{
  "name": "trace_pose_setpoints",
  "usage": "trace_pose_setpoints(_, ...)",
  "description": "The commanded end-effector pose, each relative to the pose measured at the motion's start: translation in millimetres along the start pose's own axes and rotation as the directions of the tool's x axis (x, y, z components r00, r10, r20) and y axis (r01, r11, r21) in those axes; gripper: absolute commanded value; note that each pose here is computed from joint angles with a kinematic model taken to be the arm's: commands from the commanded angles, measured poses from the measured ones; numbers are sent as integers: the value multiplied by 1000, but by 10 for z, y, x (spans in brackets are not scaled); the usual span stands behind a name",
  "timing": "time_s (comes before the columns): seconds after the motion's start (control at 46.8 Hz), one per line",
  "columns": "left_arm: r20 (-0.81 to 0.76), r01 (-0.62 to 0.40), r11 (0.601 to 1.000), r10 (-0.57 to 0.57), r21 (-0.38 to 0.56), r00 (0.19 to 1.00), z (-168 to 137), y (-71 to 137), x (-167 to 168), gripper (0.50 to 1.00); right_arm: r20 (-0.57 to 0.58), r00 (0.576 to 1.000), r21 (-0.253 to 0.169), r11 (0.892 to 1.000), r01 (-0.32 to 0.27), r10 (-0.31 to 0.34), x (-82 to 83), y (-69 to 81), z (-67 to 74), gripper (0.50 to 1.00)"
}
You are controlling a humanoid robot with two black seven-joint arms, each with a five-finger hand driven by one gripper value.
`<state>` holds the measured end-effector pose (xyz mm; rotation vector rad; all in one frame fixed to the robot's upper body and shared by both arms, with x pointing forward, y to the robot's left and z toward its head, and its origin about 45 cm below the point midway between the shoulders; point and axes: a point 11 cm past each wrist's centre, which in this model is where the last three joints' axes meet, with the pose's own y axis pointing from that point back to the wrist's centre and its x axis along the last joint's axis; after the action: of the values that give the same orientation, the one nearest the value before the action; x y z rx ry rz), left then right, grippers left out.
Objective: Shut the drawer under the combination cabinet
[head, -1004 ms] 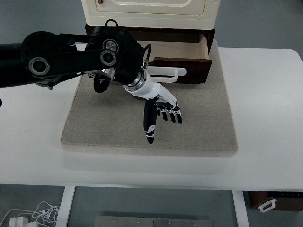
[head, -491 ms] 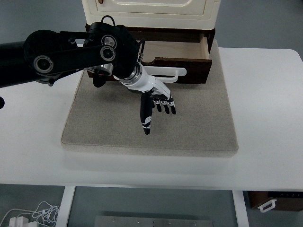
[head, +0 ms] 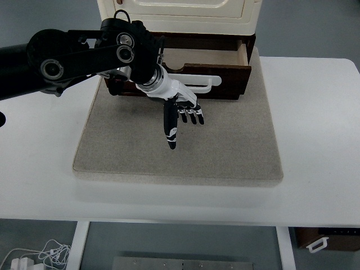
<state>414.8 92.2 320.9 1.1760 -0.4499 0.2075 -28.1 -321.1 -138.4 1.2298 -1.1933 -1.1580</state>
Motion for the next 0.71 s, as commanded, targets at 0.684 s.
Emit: trace_pose_setpoints(0.684,-92,-63,997,67,47,993,-189,-77,279,996,0,1000,-1,1000,1,-1,-1,0,7,952)
